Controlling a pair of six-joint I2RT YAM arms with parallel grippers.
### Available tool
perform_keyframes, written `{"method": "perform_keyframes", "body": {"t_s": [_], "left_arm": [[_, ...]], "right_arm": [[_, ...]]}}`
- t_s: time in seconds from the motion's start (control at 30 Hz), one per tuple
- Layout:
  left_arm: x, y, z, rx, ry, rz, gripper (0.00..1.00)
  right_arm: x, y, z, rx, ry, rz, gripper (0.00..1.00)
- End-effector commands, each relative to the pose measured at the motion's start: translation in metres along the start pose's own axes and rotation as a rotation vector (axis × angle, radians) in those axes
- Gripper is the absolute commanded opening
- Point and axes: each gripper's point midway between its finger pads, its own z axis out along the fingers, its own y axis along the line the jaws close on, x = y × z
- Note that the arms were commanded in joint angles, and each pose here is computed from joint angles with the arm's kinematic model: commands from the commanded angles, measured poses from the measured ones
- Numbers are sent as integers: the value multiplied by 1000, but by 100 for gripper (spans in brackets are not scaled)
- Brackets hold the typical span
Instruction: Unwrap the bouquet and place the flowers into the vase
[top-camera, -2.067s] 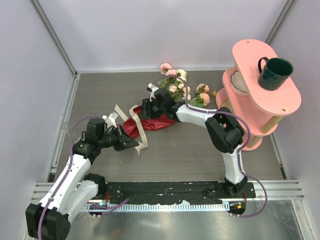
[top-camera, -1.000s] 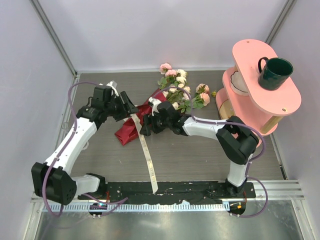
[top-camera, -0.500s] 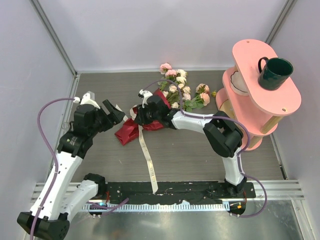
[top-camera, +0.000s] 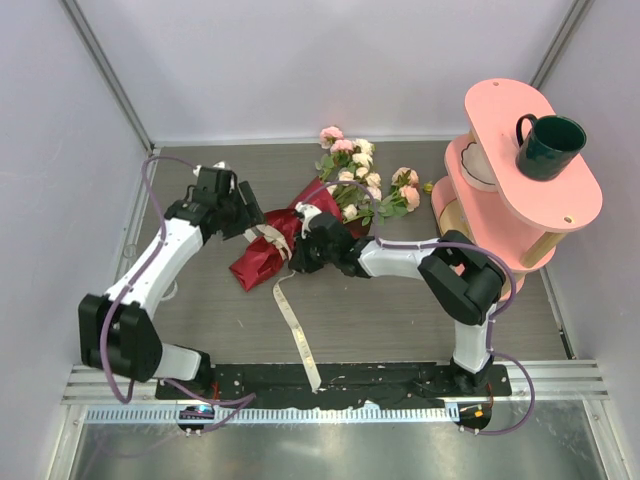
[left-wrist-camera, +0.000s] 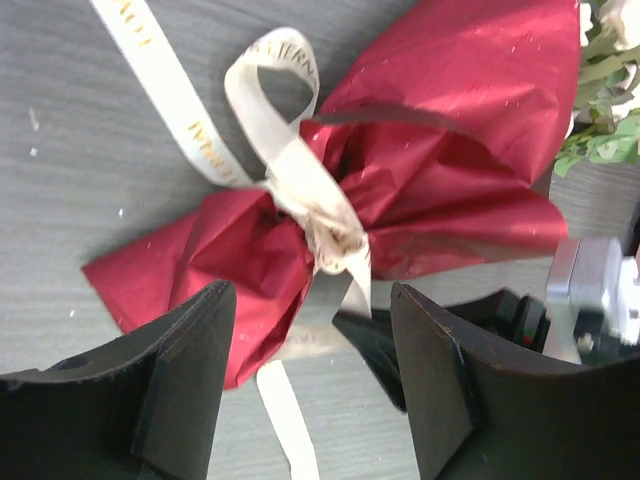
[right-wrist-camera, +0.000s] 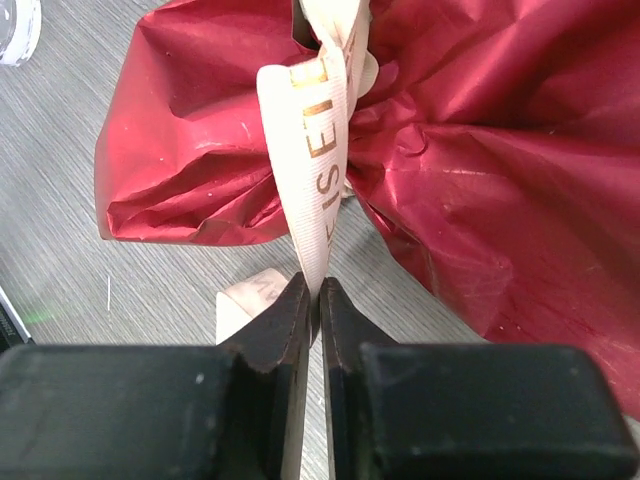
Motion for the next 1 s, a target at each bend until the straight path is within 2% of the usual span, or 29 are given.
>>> {"method": "perform_keyframes", "body": {"t_s": [0.0, 0.03, 0.07, 0.27, 0.37, 0.57, 0.67, 0.73, 0.77, 0.87, 0.97], "left_arm": [[-27, -17, 19, 20, -7, 87, 65], [-26, -15, 24, 0, 13, 98, 64], [-29, -14, 26, -20, 21, 114, 61], [-25, 7, 59, -129, 53, 128, 48], [-24, 8, 69, -139, 59, 122, 48], [-26, 10, 76, -141, 40, 100, 56], [-24, 8, 79, -127, 55, 102, 56], [-21, 3, 79, -100, 69, 102, 51], [-19, 2, 80, -94, 76, 104, 42], [-10, 0, 81, -68, 116, 115, 31], [-5, 3, 83, -67, 135, 145, 34]], "right_arm": [[-23, 19, -12, -59, -92, -2, 10], [-25, 19, -13, -60, -103, -1, 8], [-21, 17, -13, -55, -99, 1, 1], [-2, 0, -13, -3, -78, 9, 1], [10, -7, -13, 4, -77, 17, 1], [19, -15, -10, 20, -73, 4, 1], [21, -16, -9, 13, -74, 4, 1], [22, -17, -9, 9, -77, 6, 1], [24, -17, -10, 8, -75, 8, 1], [23, -20, -12, 1, -81, 15, 1], [22, -19, -13, -12, -82, 23, 1]]}}
